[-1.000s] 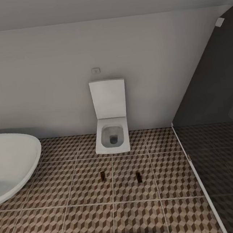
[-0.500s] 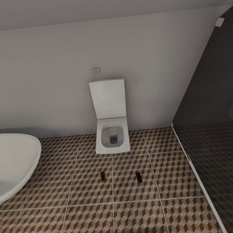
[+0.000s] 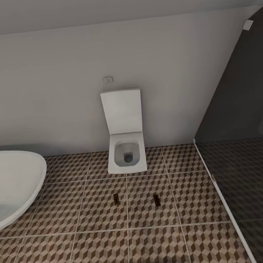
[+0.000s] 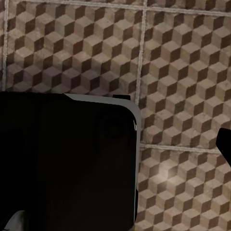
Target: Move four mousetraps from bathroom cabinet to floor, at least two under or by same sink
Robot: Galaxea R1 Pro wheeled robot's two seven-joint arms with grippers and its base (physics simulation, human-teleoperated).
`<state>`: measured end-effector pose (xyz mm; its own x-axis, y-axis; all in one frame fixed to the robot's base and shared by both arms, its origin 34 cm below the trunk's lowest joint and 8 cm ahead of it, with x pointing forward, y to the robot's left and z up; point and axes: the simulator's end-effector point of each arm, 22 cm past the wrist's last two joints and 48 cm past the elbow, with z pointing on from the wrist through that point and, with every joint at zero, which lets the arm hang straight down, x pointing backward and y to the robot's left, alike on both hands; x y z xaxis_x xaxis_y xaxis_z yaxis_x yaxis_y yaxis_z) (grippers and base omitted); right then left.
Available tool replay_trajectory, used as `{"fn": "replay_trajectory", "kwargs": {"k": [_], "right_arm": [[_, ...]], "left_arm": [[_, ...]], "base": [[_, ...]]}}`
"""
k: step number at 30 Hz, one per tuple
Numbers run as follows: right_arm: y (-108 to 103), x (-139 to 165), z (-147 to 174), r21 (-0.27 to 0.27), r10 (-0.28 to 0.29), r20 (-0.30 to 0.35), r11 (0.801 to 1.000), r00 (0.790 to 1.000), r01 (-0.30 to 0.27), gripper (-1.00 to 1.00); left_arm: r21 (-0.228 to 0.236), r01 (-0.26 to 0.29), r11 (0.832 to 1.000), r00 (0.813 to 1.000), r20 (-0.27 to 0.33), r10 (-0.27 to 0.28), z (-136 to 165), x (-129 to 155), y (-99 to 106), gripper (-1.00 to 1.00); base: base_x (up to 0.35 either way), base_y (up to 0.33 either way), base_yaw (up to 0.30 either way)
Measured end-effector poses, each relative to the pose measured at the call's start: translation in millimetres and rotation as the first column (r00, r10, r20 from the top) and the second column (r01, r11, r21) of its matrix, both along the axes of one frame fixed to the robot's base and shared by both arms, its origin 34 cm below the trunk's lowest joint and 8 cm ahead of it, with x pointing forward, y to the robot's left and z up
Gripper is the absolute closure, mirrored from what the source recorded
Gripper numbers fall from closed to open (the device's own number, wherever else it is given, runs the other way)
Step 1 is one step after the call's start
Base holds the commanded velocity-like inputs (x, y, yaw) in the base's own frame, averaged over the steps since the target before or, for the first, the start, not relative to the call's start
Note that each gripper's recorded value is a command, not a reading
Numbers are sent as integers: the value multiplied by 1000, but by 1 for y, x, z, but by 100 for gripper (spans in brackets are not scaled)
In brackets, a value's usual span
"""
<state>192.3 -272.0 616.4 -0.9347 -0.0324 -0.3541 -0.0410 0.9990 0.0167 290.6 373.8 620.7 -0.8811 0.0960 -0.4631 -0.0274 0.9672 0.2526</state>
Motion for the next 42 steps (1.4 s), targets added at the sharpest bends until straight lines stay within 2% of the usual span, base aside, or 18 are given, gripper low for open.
{"fn": "replay_trajectory", "kwargs": {"k": [42], "right_arm": [[0,0,0,0,0,0,1000,1000,0,-100]], "left_arm": [[0,0,1000,1000,0,0,0,0,0,-100]], "base": [[0,0,0]]}}
